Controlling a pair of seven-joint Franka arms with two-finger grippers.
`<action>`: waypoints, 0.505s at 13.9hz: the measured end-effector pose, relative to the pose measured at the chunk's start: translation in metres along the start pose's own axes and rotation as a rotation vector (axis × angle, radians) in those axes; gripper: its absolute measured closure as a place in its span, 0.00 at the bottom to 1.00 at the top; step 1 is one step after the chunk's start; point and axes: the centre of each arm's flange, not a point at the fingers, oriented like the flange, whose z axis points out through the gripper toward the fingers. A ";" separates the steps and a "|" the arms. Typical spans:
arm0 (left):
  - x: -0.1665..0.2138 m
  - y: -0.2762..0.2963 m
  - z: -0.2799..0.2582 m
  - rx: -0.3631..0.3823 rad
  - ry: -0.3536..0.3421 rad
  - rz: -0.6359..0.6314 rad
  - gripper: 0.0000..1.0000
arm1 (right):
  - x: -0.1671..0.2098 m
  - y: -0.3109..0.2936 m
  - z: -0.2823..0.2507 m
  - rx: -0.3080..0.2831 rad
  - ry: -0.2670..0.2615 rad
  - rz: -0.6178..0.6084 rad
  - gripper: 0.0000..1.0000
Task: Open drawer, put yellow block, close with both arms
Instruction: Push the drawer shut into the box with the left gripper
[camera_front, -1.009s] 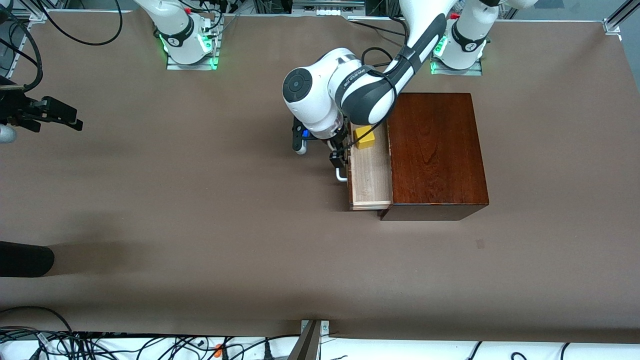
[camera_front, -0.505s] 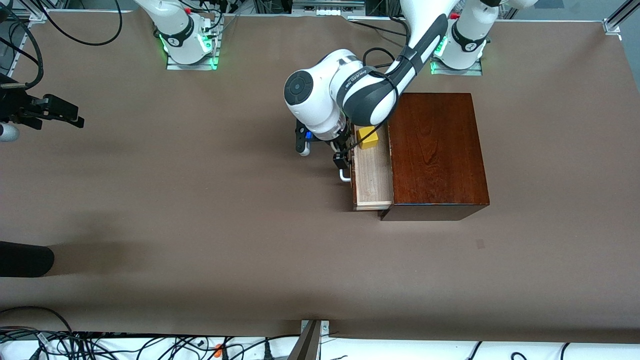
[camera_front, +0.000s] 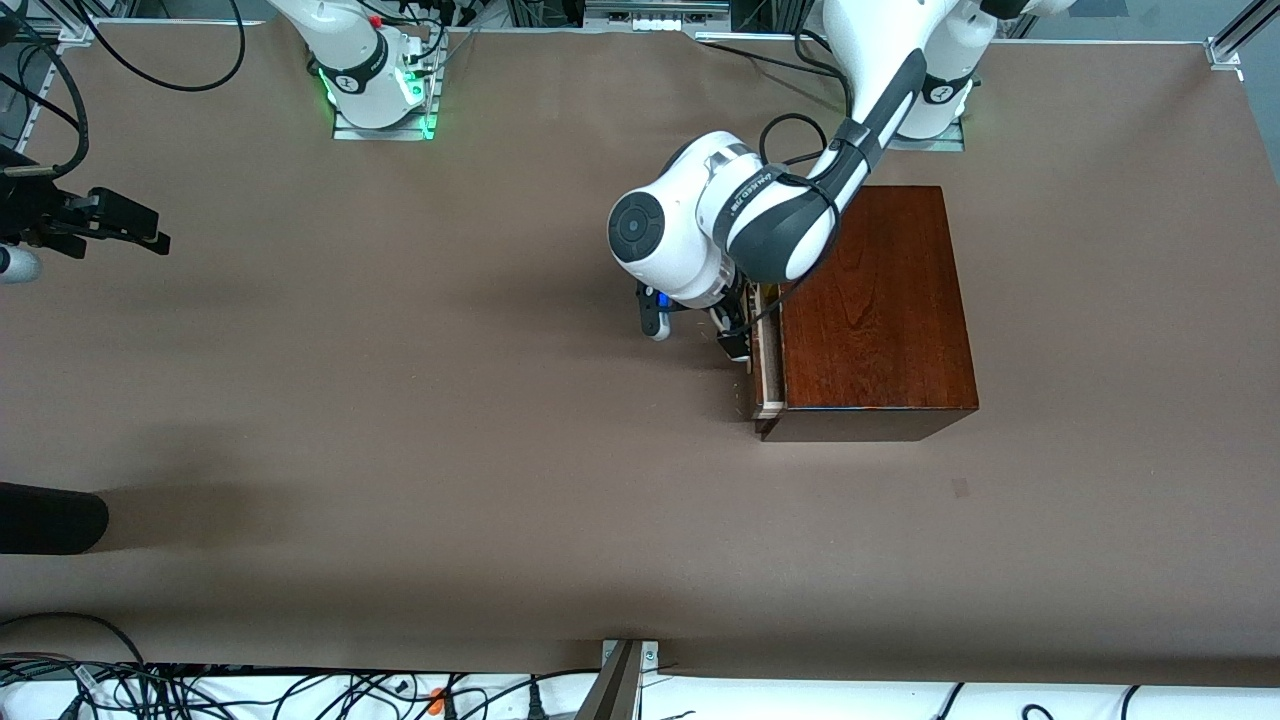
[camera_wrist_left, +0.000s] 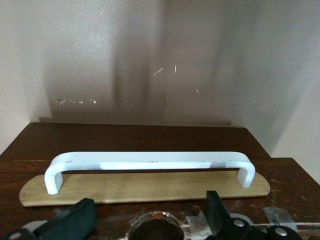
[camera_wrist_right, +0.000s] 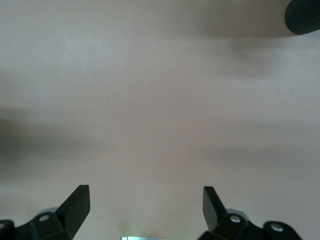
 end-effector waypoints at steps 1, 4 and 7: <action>-0.003 -0.001 0.002 -0.005 -0.004 -0.004 0.00 | 0.000 0.000 0.000 0.000 0.000 0.000 0.00; -0.012 -0.007 0.006 -0.009 -0.033 -0.015 0.00 | 0.000 0.000 0.000 0.000 -0.001 0.000 0.00; -0.020 -0.012 0.009 -0.002 -0.062 -0.023 0.00 | 0.000 0.000 0.000 0.000 -0.001 0.000 0.00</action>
